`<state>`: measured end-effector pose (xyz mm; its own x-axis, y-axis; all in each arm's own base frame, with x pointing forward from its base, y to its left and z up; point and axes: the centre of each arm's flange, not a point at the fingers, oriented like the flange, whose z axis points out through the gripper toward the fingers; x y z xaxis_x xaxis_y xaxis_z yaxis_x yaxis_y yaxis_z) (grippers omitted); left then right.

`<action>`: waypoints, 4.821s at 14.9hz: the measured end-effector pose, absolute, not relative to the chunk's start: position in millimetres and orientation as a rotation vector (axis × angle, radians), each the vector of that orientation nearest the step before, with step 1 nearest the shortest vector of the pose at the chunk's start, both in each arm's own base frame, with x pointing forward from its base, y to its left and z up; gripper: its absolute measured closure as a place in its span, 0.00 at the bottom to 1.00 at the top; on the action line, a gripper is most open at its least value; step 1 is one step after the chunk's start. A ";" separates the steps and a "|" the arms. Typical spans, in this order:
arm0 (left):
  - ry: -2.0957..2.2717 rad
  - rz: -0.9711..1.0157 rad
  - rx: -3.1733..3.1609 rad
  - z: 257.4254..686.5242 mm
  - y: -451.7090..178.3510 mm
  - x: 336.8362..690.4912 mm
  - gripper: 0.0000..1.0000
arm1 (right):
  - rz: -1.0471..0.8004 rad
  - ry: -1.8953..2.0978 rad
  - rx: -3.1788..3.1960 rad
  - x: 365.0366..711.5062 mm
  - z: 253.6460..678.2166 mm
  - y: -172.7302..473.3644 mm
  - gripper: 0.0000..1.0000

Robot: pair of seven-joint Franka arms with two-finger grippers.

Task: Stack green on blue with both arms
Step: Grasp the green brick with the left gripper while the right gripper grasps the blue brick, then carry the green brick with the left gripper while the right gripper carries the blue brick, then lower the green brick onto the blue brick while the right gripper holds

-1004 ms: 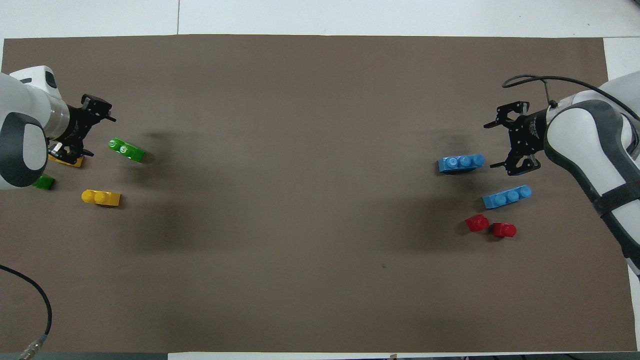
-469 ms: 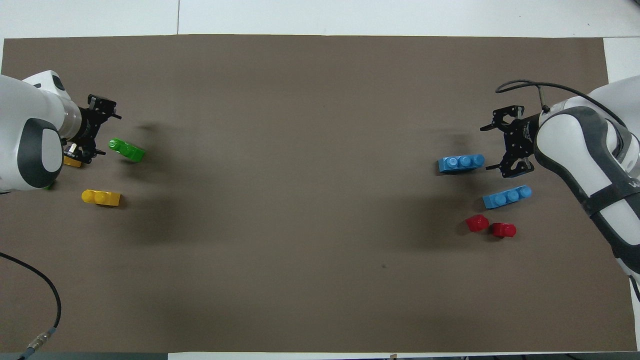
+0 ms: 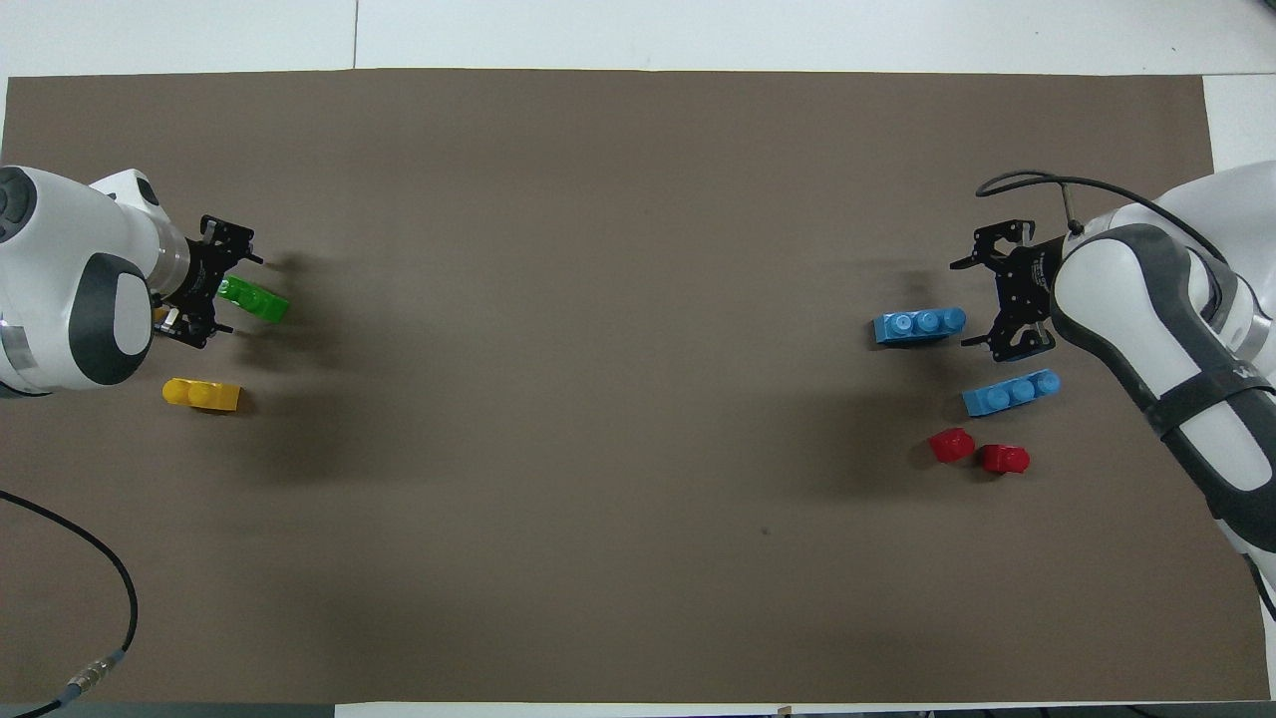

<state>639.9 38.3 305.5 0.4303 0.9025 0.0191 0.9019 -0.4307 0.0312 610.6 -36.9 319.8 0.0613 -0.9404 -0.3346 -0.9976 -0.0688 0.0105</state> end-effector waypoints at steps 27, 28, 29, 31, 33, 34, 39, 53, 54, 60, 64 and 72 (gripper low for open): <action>1.646 0.029 2.624 314.2 37.9 644.0 0.66 | 0.404 1.968 -2.057 617.9 331.1 -27.5 0.66; 1.642 0.030 2.625 314.4 36.7 644.2 0.66 | 0.409 1.968 -2.050 622.7 344.3 -22.6 0.66; 1.639 0.031 2.626 315.0 35.3 644.6 0.66 | 0.409 1.961 -2.050 626.4 356.3 -14.4 0.66; 1.629 0.040 2.625 318.9 31.9 646.8 0.66 | 0.406 1.951 -2.053 630.0 373.3 12.7 0.66; 1.618 0.035 2.632 328.5 23.6 648.9 0.66 | 0.418 1.972 -2.041 629.6 383.1 55.4 0.66; 1.619 0.032 2.634 337.5 16.8 649.5 0.66 | 0.423 1.992 -2.026 628.5 388.5 81.7 0.66; 1.729 0.034 2.582 405.2 -44.6 634.5 0.66 | 0.353 2.039 -1.914 614.8 408.9 209.1 0.66; 2.007 0.050 2.362 459.0 -239.0 561.9 0.66 | 0.343 2.078 -1.937 536.7 310.5 357.1 0.66; 2.000 0.062 2.342 454.3 -250.8 555.6 0.66 | 0.344 2.084 -1.936 536.6 309.0 355.8 0.66; 1.967 0.079 2.296 410.9 -297.9 513.6 0.66 | 0.337 2.095 -1.919 534.7 304.4 356.4 0.66; 1.973 0.075 2.266 399.1 -319.9 501.6 0.66 | 0.320 2.093 -1.907 533.3 298.7 355.8 0.66; 1.980 0.109 2.279 365.8 -352.1 488.7 0.66 | 0.316 2.089 -1.906 532.3 298.5 356.9 0.66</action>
